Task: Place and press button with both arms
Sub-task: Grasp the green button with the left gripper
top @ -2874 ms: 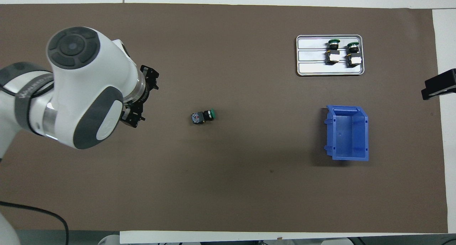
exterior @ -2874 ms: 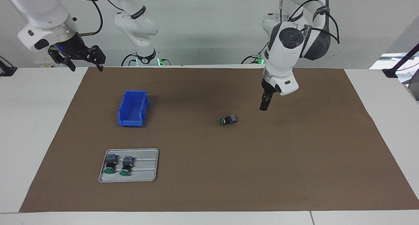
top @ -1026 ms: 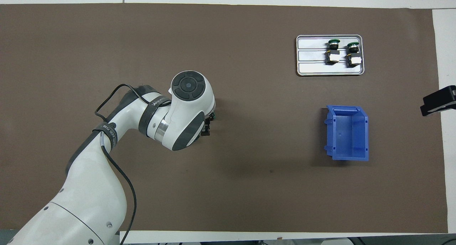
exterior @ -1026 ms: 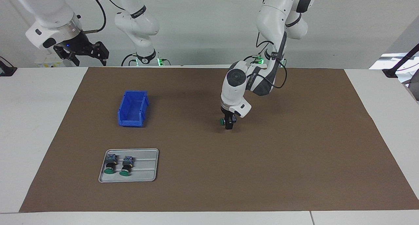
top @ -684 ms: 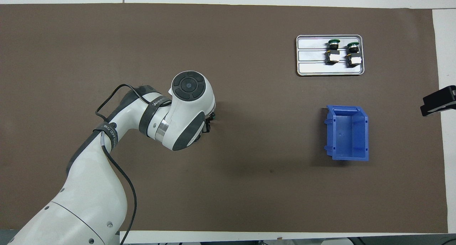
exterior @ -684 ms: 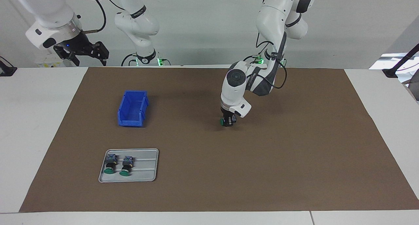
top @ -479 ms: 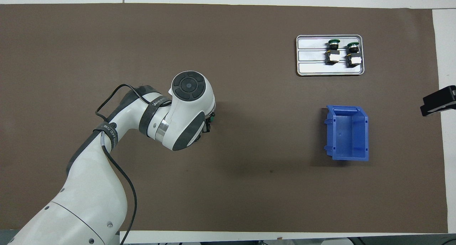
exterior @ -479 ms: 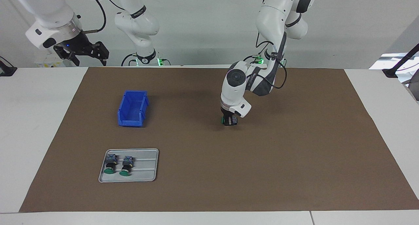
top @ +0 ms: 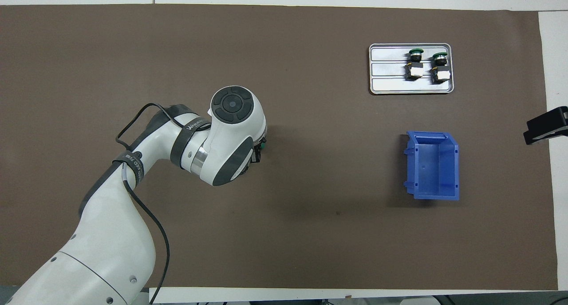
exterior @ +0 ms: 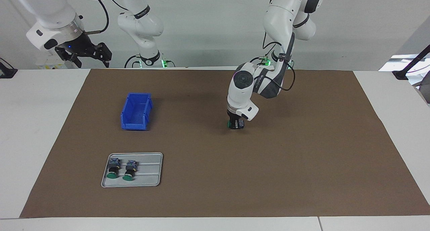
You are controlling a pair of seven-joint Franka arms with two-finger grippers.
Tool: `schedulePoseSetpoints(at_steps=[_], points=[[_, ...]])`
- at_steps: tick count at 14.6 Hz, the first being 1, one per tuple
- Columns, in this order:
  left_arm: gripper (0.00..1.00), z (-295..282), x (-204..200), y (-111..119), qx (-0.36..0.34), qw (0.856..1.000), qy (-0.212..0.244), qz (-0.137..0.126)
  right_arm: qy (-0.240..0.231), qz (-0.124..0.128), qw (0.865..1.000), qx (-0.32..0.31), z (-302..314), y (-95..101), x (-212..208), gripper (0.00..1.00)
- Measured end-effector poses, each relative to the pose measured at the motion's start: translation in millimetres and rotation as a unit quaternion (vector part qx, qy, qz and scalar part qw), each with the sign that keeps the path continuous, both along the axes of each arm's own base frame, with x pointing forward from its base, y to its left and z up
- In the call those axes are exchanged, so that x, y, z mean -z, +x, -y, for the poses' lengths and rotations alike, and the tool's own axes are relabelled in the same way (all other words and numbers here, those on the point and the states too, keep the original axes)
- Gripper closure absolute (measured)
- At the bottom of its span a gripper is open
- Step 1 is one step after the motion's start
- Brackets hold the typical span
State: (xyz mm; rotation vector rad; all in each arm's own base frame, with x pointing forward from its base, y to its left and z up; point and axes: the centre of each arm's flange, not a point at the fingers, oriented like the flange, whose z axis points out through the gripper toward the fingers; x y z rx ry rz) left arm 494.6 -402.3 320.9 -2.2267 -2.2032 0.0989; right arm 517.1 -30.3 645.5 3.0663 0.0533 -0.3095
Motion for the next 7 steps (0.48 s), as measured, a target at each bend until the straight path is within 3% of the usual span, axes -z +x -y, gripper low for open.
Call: schedulePoseSetpoints(at_steps=[4,7], points=[[0.66,-43,-59,26,-0.019,0.999,-0.020,0.027,0.000,0.000,1.000,0.000,0,0.0,0,0.01],[0.66,-54,-74,29,-0.021,0.998,-0.053,0.016,0.000,0.000,1.000,0.000,0,0.0,0,0.01]])
